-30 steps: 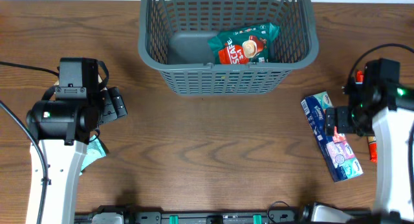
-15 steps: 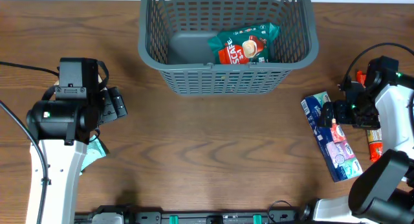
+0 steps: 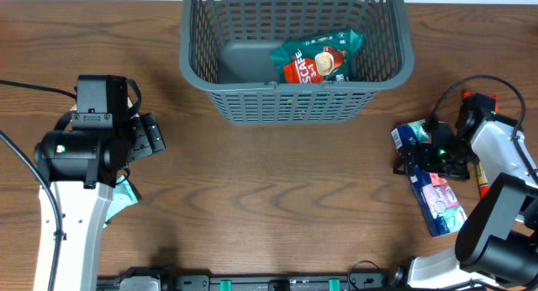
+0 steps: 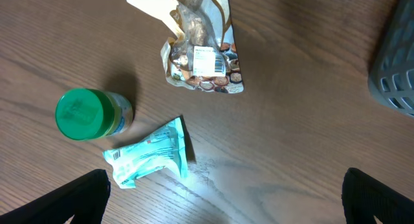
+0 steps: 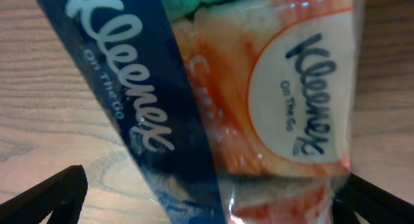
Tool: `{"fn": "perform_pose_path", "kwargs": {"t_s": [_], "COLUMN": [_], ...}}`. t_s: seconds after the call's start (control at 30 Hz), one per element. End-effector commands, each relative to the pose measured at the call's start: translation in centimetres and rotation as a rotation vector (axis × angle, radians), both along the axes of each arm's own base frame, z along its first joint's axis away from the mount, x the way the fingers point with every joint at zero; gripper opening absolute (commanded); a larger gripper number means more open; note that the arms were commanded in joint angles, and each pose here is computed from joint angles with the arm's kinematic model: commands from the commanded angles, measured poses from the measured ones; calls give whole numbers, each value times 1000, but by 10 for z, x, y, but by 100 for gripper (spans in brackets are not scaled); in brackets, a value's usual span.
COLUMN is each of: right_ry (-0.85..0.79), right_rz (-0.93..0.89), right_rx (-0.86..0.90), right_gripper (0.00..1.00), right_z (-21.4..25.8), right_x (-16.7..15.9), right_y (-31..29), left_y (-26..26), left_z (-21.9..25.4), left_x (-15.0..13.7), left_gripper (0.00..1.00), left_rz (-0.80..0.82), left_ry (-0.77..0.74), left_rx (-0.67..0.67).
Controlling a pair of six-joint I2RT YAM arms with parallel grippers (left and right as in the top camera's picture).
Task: Pack container
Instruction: 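Close the right gripper on the Kleenex pack, then lift the Kleenex pack with the right gripper toward the basket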
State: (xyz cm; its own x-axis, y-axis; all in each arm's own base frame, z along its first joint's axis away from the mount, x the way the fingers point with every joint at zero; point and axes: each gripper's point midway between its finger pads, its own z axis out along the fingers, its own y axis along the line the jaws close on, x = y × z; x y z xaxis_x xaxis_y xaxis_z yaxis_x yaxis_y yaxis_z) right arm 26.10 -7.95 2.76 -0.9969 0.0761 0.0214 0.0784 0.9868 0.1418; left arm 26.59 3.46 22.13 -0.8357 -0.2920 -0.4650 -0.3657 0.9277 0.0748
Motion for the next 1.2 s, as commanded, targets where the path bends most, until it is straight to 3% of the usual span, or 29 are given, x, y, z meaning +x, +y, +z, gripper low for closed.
{"fn": "perform_pose_path", "kwargs": {"t_s": [0.0, 0.2, 0.23, 0.27, 0.37, 0.4, 0.87, 1.17], "right_ry": [-3, 23, 25, 28, 33, 36, 8, -73], "right_rz": [-13, -99, -99, -99, -114, -118, -208, -234], "right_rx": [46, 9, 9, 8, 7, 8, -6, -29], "right_gripper": [99, 96, 75, 39, 5, 1, 1, 1], "right_z": [-3, -4, -4, -4, -4, -4, 5, 56], "right_x": [0, -3, -3, -4, -5, -5, 8, 42], "right_y": [7, 1, 1, 1, 0, 1, -5, -19], "left_y": [5, 5, 5, 5, 5, 5, 5, 5], "left_z": [-1, -1, -1, -1, -1, -1, -1, -1], "left_x": [-2, -2, -2, -2, -2, -2, -2, -2], "left_gripper": [98, 99, 98, 98, 99, 99, 98, 99], "left_rz": [5, 5, 5, 5, 5, 5, 5, 5], "left_ry": [5, 5, 5, 5, 5, 5, 5, 5], "left_rx": [21, 21, 21, 21, 21, 21, 21, 21]}}
